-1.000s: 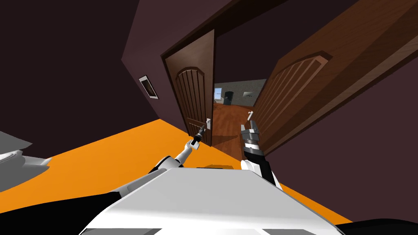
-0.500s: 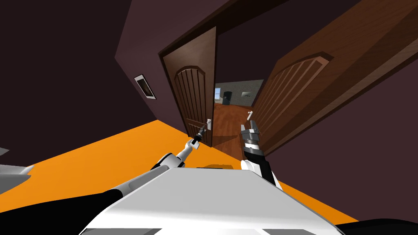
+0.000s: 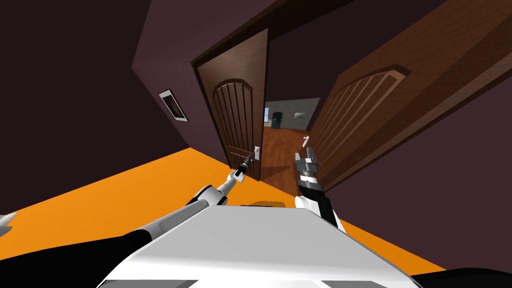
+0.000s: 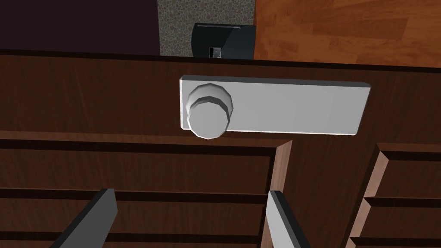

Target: Push the door open

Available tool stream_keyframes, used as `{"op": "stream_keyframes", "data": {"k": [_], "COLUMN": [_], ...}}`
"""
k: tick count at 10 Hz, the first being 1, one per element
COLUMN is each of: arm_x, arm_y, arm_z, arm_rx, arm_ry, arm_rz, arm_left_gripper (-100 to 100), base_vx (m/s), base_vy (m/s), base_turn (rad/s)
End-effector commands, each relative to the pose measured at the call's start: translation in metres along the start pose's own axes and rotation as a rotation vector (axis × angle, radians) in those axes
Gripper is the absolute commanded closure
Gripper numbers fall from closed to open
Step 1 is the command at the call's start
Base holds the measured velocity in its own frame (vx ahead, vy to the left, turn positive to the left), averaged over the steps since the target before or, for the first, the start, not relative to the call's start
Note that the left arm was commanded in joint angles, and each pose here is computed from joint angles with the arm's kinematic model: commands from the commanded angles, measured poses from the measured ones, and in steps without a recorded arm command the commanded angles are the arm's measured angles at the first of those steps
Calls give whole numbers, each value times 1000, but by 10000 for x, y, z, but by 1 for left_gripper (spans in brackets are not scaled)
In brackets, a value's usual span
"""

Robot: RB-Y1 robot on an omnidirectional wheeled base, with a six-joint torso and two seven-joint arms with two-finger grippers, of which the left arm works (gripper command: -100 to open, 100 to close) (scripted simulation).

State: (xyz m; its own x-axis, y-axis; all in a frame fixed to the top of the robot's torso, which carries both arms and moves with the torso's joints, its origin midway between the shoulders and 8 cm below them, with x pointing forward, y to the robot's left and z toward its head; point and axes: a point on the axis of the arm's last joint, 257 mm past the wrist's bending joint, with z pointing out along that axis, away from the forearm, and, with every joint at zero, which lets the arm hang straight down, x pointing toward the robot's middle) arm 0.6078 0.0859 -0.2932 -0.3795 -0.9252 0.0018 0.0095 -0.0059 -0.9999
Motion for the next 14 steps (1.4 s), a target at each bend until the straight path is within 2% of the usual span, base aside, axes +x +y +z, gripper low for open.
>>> {"op": "stream_keyframes", "data": {"k": [1,9,10,14], "arm_x": [-19,-66,-66,-66], "arm_y": [5,24,24,24], "arm_z": [-6,-24,-24,-24], "arm_rx": [0,0,0,0], "arm_ry": [-5,-22,-22,-22], "arm_rz": [0,-4,-4,-4], "arm_left_gripper": [-100,-100,100,100], "base_vx": [116,177,-8,-8], "base_vy": [-25,-64,3,5], "base_turn": [-39,-23,3,-7]}}
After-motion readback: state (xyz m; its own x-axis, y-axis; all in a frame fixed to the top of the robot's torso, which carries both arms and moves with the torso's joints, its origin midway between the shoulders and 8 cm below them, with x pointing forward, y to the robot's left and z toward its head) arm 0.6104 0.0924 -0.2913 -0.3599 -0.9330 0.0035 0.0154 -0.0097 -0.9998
